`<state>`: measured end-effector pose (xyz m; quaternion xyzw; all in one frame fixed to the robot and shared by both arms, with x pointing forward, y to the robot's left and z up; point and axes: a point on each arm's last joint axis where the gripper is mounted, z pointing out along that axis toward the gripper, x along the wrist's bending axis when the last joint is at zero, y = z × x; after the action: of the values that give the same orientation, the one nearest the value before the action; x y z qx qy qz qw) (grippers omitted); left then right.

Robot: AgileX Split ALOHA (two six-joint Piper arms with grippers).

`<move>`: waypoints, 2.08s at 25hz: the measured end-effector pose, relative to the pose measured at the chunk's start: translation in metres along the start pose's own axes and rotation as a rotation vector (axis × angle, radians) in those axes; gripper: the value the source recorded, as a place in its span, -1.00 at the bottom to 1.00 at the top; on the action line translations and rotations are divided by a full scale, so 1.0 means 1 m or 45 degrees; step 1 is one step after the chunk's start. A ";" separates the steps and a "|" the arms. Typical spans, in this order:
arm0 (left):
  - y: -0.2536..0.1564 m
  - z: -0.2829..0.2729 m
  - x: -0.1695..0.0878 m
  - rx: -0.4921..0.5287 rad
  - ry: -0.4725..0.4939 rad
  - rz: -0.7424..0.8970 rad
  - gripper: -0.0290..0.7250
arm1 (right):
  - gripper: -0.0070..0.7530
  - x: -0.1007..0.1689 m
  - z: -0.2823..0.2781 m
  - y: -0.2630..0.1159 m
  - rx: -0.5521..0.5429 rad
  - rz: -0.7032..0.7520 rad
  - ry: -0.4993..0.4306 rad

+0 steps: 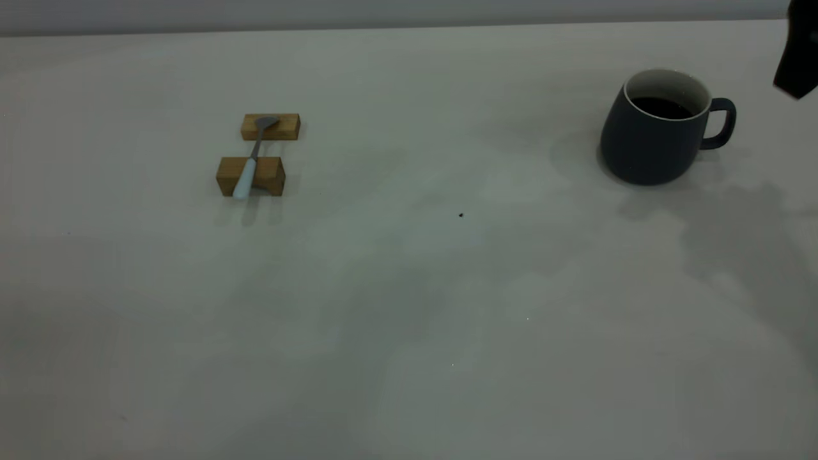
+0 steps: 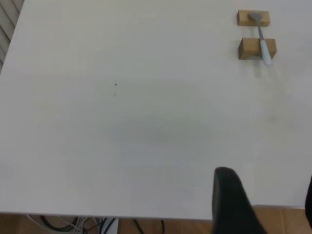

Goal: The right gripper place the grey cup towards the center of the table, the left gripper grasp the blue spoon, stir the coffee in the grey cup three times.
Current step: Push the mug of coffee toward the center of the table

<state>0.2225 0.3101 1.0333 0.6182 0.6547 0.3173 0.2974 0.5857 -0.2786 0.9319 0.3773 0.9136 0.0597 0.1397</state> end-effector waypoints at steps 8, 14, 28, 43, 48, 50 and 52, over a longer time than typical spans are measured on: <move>0.000 0.000 0.000 0.000 0.000 0.000 0.25 | 0.57 -0.007 0.059 0.004 0.026 -0.254 -0.051; 0.000 0.000 0.000 0.000 0.000 0.000 0.25 | 0.57 -0.023 0.088 0.018 0.063 -0.380 -0.071; 0.000 0.000 0.000 0.000 0.000 0.001 0.25 | 0.57 -0.046 0.136 0.040 0.137 -0.596 -0.037; 0.000 0.000 0.000 0.000 0.000 0.001 0.25 | 0.57 -0.011 0.137 0.068 -0.001 -0.659 0.094; 0.000 0.000 0.000 0.000 0.000 0.001 0.25 | 0.57 0.017 0.135 0.089 -0.059 -0.677 0.126; 0.000 0.000 0.000 0.000 0.000 0.001 0.25 | 0.57 0.031 0.134 0.099 -0.095 -0.675 0.141; 0.000 0.000 0.000 0.000 0.000 0.001 0.25 | 0.57 0.044 0.133 0.108 -0.136 -0.662 0.151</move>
<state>0.2225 0.3101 1.0333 0.6185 0.6545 0.3174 0.2973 0.6692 -0.1706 0.8191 0.1180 0.9819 0.0918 0.1164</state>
